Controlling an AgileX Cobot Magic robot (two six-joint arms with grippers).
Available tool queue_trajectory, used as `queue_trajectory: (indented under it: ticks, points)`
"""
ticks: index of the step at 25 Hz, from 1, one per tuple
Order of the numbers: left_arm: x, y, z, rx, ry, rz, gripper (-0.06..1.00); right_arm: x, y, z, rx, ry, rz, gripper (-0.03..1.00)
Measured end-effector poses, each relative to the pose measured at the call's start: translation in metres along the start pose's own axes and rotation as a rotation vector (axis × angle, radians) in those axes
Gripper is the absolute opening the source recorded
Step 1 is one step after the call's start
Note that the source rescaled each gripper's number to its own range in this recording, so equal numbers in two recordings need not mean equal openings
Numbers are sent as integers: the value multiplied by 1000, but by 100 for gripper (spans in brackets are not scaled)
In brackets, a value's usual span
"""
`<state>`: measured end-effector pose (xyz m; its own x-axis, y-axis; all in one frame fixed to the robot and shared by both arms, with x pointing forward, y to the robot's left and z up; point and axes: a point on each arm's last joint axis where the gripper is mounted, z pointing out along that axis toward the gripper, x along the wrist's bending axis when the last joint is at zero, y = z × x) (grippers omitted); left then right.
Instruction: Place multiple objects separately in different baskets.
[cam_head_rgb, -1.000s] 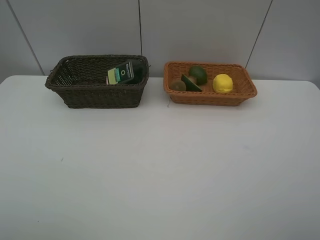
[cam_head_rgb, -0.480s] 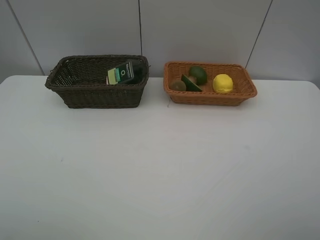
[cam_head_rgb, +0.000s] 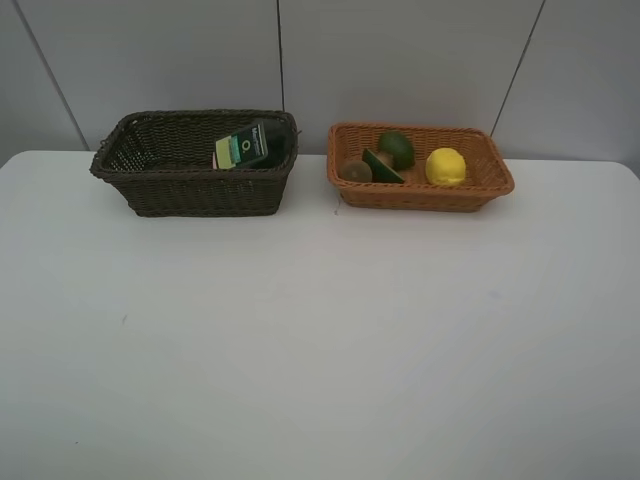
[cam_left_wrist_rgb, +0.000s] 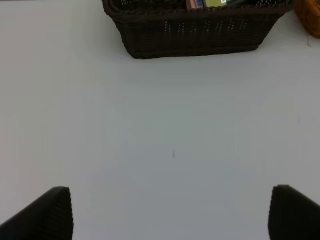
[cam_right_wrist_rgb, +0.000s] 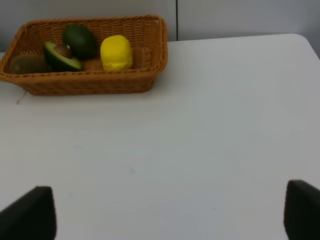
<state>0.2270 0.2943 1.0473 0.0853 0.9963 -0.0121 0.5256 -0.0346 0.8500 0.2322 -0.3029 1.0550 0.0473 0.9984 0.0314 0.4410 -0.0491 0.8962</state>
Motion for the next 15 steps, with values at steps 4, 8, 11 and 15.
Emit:
queue_trajectory:
  ticks: [4,8,11,15]
  points:
    - [0,0,0,0,0,0,100,0,0,0,0,0,0,100]
    - [0,0,0,0,0,0,100,0,0,0,0,0,0,100]
    - [0,0,0,0,0,0,100,0,0,0,0,0,0,100]
    - [0,0,0,0,0,0,100,0,0,0,0,0,0,100]
